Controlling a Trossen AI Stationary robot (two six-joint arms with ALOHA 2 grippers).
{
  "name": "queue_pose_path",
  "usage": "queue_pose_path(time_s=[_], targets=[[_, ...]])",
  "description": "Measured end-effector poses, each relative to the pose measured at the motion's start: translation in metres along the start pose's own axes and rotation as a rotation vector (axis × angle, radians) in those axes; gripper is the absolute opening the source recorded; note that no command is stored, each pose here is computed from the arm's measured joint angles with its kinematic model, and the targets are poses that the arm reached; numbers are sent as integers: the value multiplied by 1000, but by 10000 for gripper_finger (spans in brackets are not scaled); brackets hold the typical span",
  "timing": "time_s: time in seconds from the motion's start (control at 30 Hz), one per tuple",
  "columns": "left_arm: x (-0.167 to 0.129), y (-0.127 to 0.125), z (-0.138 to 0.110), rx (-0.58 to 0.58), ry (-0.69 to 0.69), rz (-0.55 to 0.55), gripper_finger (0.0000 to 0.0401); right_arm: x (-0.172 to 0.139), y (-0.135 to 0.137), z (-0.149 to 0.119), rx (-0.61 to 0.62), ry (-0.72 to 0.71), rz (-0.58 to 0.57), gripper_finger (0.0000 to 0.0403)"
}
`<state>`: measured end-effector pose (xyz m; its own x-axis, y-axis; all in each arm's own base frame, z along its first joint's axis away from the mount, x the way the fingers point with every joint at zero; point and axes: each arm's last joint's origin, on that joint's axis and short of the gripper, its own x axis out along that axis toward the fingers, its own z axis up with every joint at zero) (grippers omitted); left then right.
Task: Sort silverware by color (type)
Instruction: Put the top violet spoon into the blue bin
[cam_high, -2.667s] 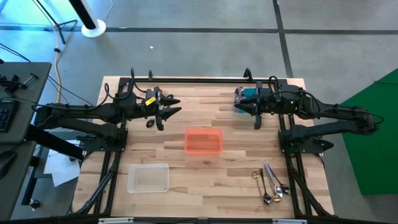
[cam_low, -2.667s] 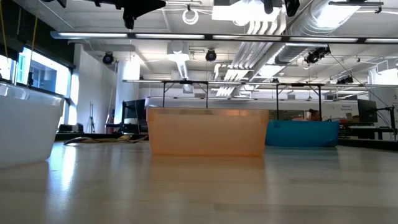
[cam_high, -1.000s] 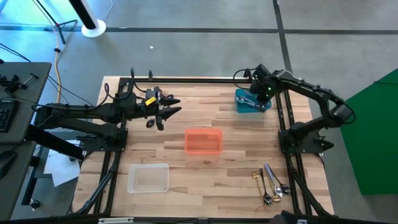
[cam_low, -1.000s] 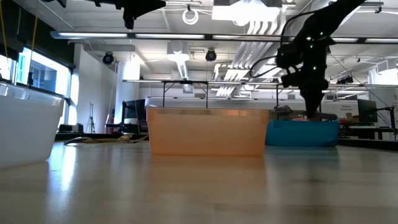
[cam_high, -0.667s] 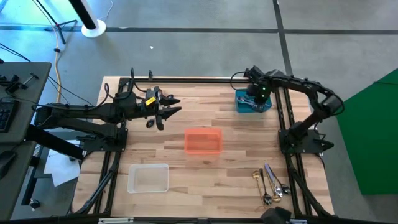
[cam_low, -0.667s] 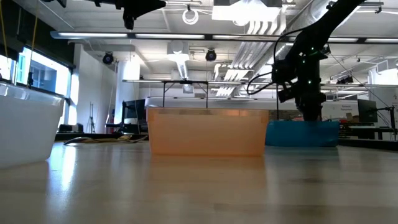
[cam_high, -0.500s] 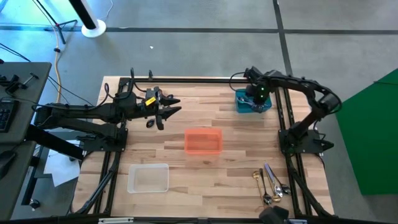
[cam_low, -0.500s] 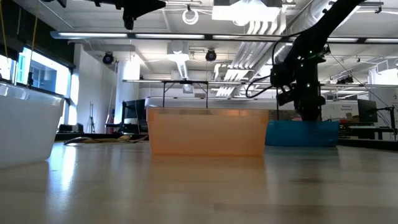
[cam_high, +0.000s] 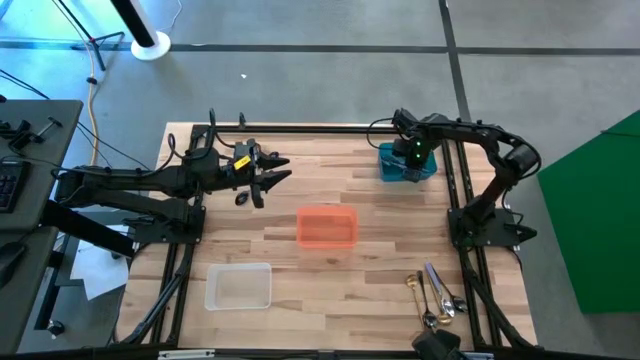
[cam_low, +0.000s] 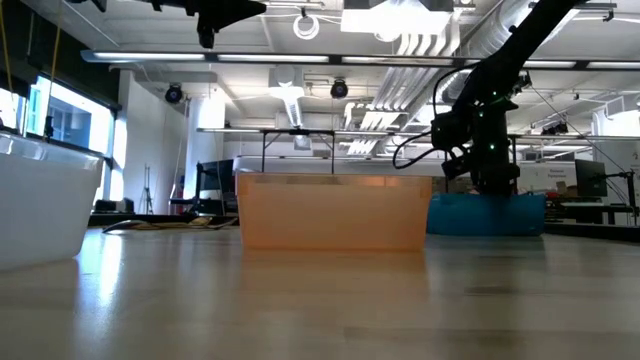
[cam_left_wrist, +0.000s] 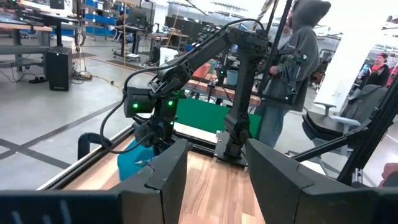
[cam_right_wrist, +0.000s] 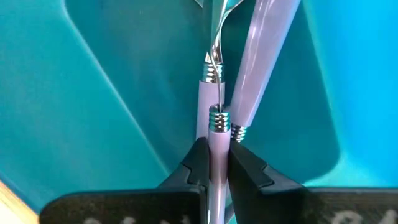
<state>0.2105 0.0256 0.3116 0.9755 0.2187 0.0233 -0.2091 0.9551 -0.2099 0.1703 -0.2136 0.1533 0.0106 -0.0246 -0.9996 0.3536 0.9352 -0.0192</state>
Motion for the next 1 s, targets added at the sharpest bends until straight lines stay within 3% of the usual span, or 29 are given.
queue_pose_path(time_s=[0.37, 1.0], targets=[[0, 0, 0, 0, 0, 1, 156, 1, 0, 1, 3, -4, -3, 61], [0, 0, 0, -1, 0, 1, 156, 1, 0, 1, -4, -11, -7, 68]])
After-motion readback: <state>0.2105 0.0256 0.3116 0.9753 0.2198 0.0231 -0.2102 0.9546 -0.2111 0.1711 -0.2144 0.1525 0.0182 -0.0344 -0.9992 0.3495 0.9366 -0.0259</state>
